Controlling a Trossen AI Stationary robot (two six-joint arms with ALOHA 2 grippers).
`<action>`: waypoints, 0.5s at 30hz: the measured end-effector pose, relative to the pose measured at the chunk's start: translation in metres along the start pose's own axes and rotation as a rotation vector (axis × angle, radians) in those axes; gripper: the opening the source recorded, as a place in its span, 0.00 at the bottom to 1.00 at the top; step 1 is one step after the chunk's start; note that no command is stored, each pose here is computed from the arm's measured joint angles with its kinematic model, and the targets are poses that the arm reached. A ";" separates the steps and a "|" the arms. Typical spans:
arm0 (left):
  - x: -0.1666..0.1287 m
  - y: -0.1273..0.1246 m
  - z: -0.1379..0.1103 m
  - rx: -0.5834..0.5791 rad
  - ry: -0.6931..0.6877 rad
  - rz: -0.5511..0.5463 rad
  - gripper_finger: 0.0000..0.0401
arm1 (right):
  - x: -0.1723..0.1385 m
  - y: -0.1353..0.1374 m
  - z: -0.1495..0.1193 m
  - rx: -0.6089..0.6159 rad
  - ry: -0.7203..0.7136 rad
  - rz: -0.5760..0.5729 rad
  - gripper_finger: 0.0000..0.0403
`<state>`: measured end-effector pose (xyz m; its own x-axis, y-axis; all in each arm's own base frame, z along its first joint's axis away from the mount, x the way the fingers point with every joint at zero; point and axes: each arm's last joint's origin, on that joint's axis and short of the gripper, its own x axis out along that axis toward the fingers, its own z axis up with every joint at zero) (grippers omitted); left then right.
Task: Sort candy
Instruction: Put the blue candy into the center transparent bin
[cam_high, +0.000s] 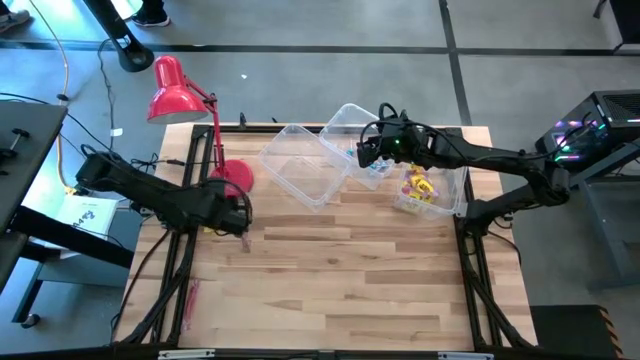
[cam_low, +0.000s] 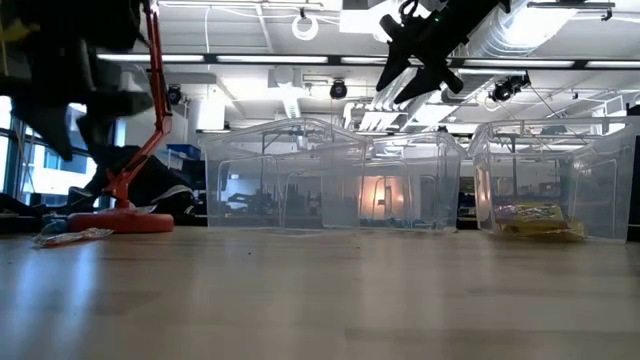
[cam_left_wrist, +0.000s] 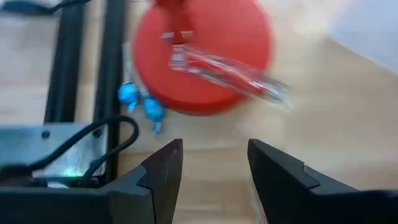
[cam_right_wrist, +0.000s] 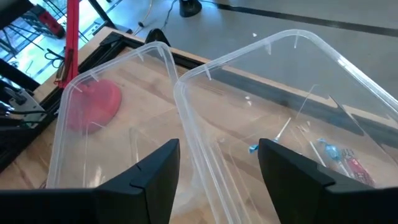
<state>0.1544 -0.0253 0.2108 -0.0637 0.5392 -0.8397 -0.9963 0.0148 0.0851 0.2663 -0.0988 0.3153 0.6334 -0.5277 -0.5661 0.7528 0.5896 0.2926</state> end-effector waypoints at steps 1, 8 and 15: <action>0.005 0.001 -0.002 -0.050 -0.009 0.026 0.43 | 0.000 0.000 0.000 0.000 0.003 0.005 0.53; 0.022 -0.003 0.002 -0.298 -0.094 0.126 0.43 | 0.000 0.000 -0.001 0.002 0.027 0.037 0.53; 0.044 -0.024 0.011 -0.339 -0.049 0.110 0.42 | 0.000 0.002 -0.001 0.015 0.057 0.082 0.53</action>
<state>0.1764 0.0073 0.1774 -0.1771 0.5615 -0.8083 -0.9467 -0.3217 -0.0160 0.2674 -0.0970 0.3147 0.6817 -0.4423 -0.5827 0.7021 0.6195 0.3511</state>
